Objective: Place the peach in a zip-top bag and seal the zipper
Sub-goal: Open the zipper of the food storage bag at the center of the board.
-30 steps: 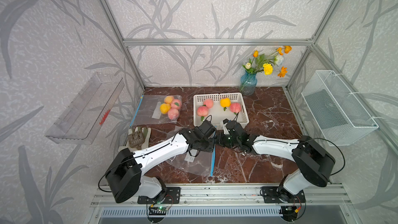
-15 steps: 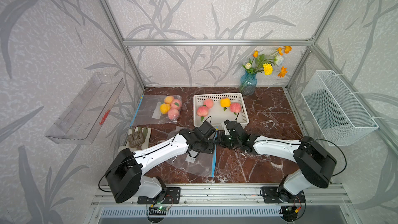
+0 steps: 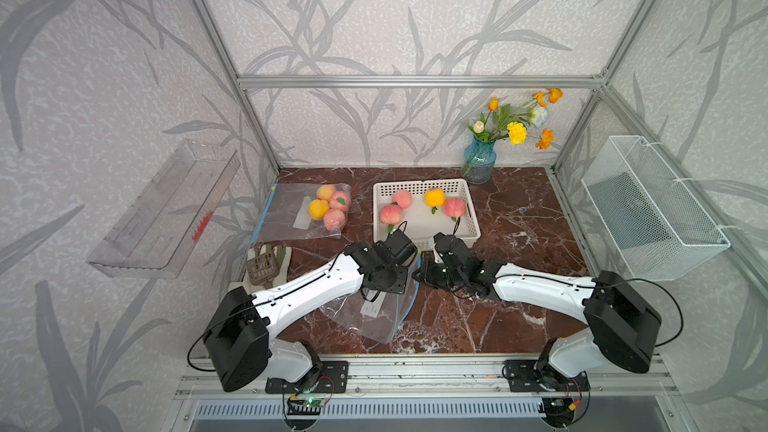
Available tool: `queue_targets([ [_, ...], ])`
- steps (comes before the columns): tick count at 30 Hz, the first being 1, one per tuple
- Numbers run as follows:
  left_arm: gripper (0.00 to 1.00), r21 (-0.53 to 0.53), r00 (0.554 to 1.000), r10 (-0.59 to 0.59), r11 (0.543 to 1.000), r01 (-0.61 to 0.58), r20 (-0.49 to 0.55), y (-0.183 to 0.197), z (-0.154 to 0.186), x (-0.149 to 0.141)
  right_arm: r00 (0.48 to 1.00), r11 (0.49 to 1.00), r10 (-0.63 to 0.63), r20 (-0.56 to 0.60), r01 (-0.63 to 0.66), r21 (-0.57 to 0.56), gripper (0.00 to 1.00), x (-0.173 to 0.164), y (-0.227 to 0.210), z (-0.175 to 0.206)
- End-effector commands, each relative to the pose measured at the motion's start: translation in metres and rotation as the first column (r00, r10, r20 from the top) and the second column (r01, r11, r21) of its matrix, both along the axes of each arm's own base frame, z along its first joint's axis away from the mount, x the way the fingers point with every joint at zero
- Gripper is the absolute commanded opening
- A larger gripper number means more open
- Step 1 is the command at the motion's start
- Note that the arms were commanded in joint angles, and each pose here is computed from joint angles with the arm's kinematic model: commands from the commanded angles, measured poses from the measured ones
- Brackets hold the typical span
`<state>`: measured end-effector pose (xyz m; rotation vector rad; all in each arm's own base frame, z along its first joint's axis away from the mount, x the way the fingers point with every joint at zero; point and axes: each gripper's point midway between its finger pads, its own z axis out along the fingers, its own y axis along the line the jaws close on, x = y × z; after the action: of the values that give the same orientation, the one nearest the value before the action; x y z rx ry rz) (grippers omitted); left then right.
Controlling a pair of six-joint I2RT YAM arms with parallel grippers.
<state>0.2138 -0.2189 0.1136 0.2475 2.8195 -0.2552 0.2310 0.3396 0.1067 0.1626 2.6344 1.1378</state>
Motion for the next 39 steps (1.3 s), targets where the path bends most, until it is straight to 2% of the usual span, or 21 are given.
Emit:
queue_targets([
  [1, 0.55, -0.032, 1.000, -0.008, 0.999, 0.009, 0.013, -0.003, 0.004, -0.002, 1.000, 1.000, -0.005, 0.023, 0.004, 0.021, 0.05, -0.004, 0.009, 0.019],
  [4, 0.55, -0.020, 1.000, -0.008, 1.000, 0.008, 0.005, -0.001, -0.002, -0.003, 1.000, 0.999, -0.003, 0.021, 0.003, 0.035, 0.05, -0.007, 0.015, 0.020],
  [7, 0.49, 0.003, 1.000, -0.001, 1.000, 0.001, 0.009, 0.004, -0.005, -0.003, 1.000, 0.999, -0.011, 0.009, 0.011, 0.030, 0.05, -0.009, 0.013, 0.016],
  [11, 0.35, 0.008, 0.999, 0.008, 1.000, -0.009, 0.037, 0.011, -0.002, -0.003, 1.000, 0.999, -0.028, 0.014, 0.028, 0.017, 0.06, -0.010, 0.006, 0.013],
  [14, 0.23, -0.023, 0.999, 0.005, 1.000, -0.004, 0.051, 0.009, 0.002, -0.004, 1.000, 1.000, -0.028, 0.015, 0.028, -0.001, 0.06, -0.011, 0.002, 0.010],
  [16, 0.10, -0.042, 0.998, -0.002, 0.999, 0.005, 0.068, 0.008, 0.006, -0.003, 0.999, 1.000, -0.027, 0.017, 0.027, -0.011, 0.06, -0.011, 0.001, 0.008],
  [19, 0.00, -0.092, 0.996, -0.030, 0.995, 0.038, 0.087, -0.001, 0.012, -0.003, 0.999, 0.999, -0.020, 0.028, 0.020, -0.030, 0.06, -0.010, -0.001, 0.006],
  [20, 0.00, -0.094, 0.995, -0.029, 0.995, 0.038, 0.094, 0.000, 0.014, -0.003, 0.999, 0.999, -0.010, 0.036, 0.011, -0.036, 0.07, -0.010, 0.000, 0.007],
  [22, 0.00, -0.079, 0.993, -0.017, 0.997, 0.027, 0.120, 0.006, 0.020, -0.001, 0.997, 0.997, 0.038, 0.069, -0.033, -0.071, 0.15, -0.009, 0.001, 0.005],
  [27, 0.00, -0.061, 0.981, 0.029, 0.998, -0.018, 0.190, 0.021, 0.038, 0.004, 0.994, 0.982, 0.061, 0.089, -0.044, -0.186, 0.28, -0.006, -0.010, -0.008],
  [34, 0.00, -0.028, 0.941, 0.146, 0.989, -0.144, 0.304, 0.057, 0.072, 0.009, 0.986, 0.962, 0.097, 0.134, -0.058, -0.265, 0.31, 0.002, -0.013, 0.000],
  [37, 0.00, -0.005, 0.925, 0.162, 0.985, -0.170, 0.344, 0.071, 0.089, 0.008, 0.975, 0.962, 0.140, 0.175, -0.092, -0.257, 0.34, 0.007, -0.003, 0.016],
  [39, 0.00, 0.007, 0.914, 0.169, 0.983, -0.184, 0.368, 0.079, 0.099, 0.008, 0.958, 0.962, 0.194, 0.211, -0.144, -0.231, 0.40, 0.009, 0.010, 0.032],
])
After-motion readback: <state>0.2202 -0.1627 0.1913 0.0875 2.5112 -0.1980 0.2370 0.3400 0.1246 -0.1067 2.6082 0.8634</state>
